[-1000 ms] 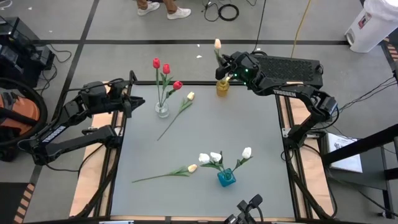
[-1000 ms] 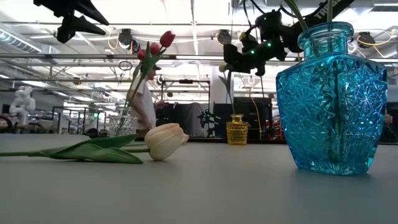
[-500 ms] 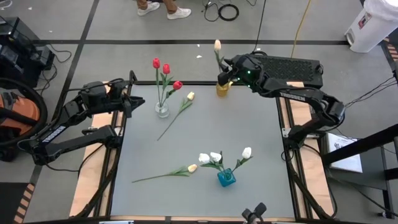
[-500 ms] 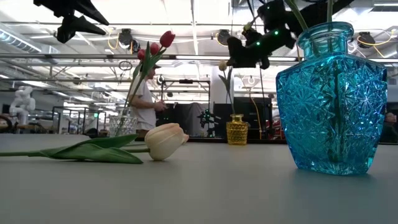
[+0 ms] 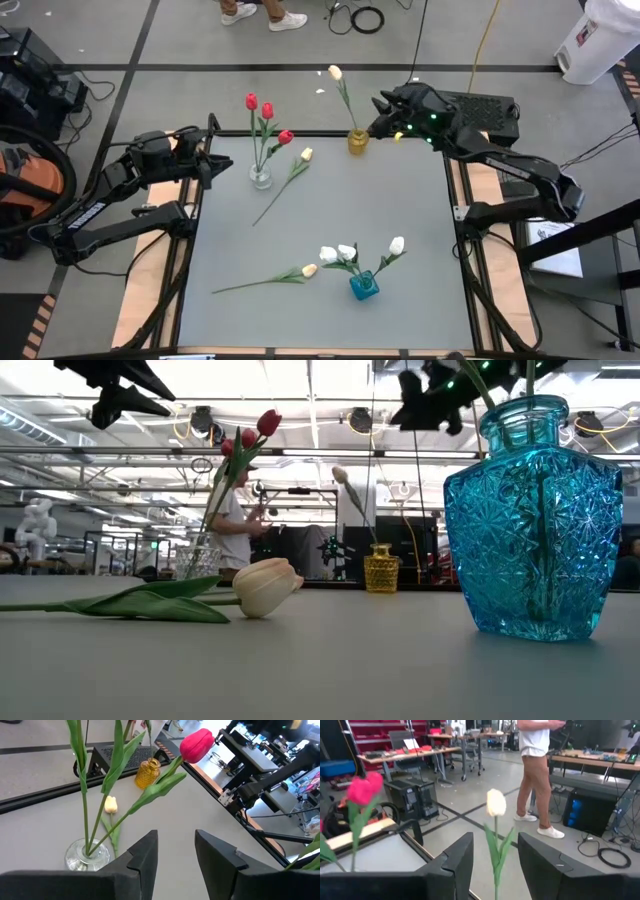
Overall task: Sort flowers into vase by color
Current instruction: Put the top light yellow tulip into the yellow vase
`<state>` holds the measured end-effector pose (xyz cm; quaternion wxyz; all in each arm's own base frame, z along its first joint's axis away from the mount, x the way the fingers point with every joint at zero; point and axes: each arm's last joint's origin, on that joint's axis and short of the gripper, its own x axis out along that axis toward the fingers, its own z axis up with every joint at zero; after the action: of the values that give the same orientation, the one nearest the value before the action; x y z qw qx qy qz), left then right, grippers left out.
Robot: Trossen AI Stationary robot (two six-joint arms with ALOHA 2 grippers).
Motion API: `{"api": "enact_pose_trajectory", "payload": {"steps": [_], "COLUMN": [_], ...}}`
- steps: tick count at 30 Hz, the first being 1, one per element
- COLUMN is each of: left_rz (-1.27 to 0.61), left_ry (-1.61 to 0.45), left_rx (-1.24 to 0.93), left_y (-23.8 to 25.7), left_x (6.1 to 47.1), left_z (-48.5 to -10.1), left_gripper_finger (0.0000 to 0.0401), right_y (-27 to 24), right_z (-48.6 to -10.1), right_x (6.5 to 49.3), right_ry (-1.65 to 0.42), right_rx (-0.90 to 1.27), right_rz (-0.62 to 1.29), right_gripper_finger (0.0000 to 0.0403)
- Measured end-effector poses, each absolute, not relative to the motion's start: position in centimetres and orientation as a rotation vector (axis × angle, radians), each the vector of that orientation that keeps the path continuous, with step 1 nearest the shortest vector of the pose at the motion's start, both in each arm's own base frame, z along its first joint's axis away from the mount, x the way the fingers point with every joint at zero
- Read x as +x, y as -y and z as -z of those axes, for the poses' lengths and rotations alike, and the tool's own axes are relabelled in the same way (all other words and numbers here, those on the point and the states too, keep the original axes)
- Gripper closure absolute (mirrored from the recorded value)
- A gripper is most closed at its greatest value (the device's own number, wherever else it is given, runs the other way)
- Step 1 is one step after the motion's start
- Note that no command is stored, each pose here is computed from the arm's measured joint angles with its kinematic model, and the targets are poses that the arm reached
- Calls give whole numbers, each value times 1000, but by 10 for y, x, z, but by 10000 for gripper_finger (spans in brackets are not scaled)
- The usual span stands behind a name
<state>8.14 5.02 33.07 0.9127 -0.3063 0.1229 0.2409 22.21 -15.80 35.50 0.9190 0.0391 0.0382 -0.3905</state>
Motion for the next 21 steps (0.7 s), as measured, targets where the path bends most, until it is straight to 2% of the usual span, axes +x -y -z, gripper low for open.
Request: {"api": "enact_pose_trajectory", "payload": {"steps": [10,21], "left_rz": [-464,-398], "left_ry": [-249,-262], "left_rx": [-662,-757], "left_y": [-49,-46], "left_x": [82,88], "left_z": [-331,-331], "left_gripper_finger": [265,265], "right_y": [122,97], "right_z": [-378,-380], "right_x": [193,182], "right_ry": [-63,-113], "right_rx": [78,141], "right_rz": [745,671], "right_gripper_finger": [257,257]}}
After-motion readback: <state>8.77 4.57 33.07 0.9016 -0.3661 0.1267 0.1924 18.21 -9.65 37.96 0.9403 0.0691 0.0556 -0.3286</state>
